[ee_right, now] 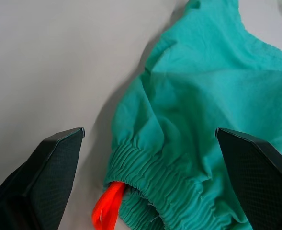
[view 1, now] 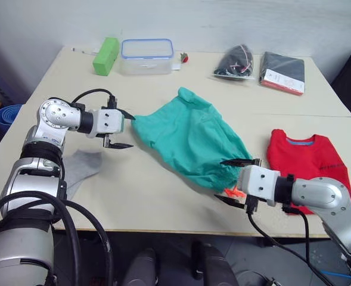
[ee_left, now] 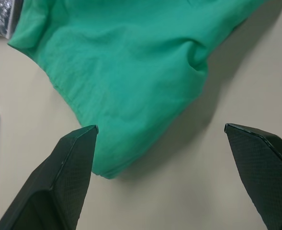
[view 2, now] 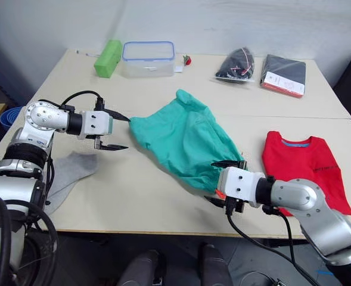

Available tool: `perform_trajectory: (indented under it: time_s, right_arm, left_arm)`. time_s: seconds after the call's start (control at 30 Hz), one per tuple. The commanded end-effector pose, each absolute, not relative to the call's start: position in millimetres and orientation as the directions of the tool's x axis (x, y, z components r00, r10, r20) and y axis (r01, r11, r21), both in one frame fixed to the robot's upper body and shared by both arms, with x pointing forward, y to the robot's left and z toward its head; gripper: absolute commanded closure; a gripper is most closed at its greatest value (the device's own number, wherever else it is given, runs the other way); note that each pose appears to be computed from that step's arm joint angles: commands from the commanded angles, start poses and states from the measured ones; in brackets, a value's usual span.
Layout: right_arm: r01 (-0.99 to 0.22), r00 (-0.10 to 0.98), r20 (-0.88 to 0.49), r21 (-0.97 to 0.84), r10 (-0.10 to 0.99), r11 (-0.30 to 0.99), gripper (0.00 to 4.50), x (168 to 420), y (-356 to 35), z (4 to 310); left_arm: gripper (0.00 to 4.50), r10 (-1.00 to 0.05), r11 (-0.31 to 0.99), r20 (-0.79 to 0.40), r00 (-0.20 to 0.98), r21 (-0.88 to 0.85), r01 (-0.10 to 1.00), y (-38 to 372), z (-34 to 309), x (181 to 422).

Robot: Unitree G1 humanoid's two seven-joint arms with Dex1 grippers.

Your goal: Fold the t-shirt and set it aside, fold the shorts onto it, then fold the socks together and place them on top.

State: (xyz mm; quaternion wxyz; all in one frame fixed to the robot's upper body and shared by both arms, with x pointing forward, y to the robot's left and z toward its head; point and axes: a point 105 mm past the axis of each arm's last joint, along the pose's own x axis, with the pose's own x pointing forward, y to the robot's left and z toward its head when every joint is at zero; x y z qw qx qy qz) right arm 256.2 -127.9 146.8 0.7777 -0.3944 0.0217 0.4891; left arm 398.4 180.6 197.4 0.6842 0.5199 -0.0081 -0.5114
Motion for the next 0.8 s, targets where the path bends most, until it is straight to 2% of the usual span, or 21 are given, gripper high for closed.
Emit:
perform_trajectory:
  time_s: [0.03, 0.37, 0.4, 0.47, 0.5, 0.77, 0.8]
  right_arm:
    - [-0.731, 0.545, -0.427, -0.663, 0.721, 0.16, 0.0, 264.2, -125.9, 136.6]
    - [-0.621, 0.634, -0.374, -0.768, 0.677, 0.158, 0.0, 292.1, -120.1, 123.6]
    - [-0.612, 0.641, -0.374, -0.776, 0.671, 0.152, 0.19, 294.5, -120.5, 121.6]
    - [-0.603, 0.648, -0.378, -0.785, 0.661, 0.142, 0.58, 297.2, -122.8, 116.8]
    - [-0.601, 0.649, -0.38, -0.787, 0.659, 0.138, 0.94, 297.9, -123.5, 115.2]
    - [-0.592, 0.646, -0.374, -0.796, 0.665, 0.127, 3.8, 298.6, -129.6, 117.0]
    - [-0.592, 0.642, -0.374, -0.796, 0.669, 0.124, 4.05, 298.3, -130.4, 117.5]
  left_arm:
    - [0.05, -0.704, -0.12, -0.521, 0.483, 0.758, 0.641, 165.0, 191.4, 401.3]
    - [0.05, -0.631, -0.148, -0.567, 0.529, 0.758, 0.635, 155.3, 166.6, 413.5]
    - [0.02, -0.623, -0.152, -0.573, 0.533, 0.757, 0.636, 154.5, 163.4, 414.6]
    - [0.43, -0.611, -0.155, -0.578, 0.541, 0.758, 0.634, 153.1, 157.2, 415.9]
    - [0.64, -0.608, -0.154, -0.579, 0.543, 0.757, 0.635, 153.0, 155.5, 416.3]
    - [3.18, -0.617, -0.106, -0.54, 0.573, 0.778, 0.619, 147.9, 156.7, 421.2]
    - [3.45, -0.621, -0.105, -0.537, 0.572, 0.779, 0.618, 146.7, 157.4, 421.3]
